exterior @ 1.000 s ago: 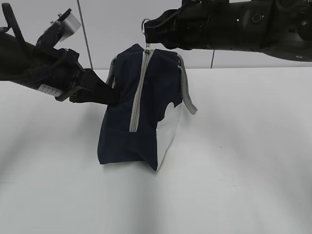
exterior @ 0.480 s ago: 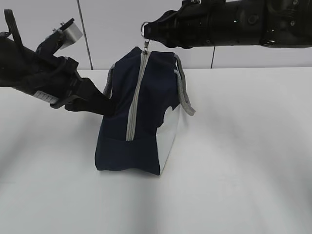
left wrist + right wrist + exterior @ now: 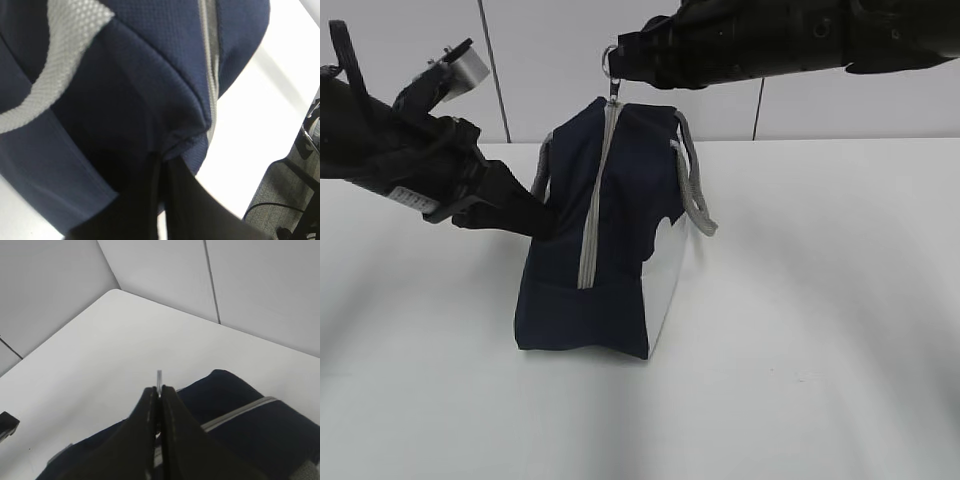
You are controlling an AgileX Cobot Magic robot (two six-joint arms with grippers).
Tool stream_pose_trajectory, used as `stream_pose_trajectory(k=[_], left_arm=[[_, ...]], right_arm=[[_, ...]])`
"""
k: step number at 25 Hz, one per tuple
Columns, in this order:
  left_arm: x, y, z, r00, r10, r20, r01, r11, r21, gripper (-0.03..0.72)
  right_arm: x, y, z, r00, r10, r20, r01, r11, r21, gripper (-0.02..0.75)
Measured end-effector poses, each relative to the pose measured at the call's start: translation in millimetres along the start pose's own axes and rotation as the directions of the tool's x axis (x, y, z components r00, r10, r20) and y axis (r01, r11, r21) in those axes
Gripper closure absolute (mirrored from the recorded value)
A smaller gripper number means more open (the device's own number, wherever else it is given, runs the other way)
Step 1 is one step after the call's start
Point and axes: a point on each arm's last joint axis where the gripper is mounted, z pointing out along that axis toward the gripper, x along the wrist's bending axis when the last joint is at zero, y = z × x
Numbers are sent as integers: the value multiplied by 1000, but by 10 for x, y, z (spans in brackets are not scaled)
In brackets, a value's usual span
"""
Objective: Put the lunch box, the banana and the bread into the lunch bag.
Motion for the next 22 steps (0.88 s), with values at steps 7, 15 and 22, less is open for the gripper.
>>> stream_pose_trajectory(k=[7, 15, 22], left_arm=[[29, 42, 0, 999, -14, -31, 12, 999, -48, 689], [50, 100, -6, 998, 2, -58, -9, 993, -117, 690], [35, 167, -75, 993, 45, -109, -66, 979, -194, 690]], right_arm=[[-182, 53, 93, 1000, 14, -17, -14, 1000, 23, 754], [-354, -26, 208, 999, 42, -8, -41, 997, 61, 754], [-417, -22, 191, 998, 62, 8, -62, 996, 58, 754]])
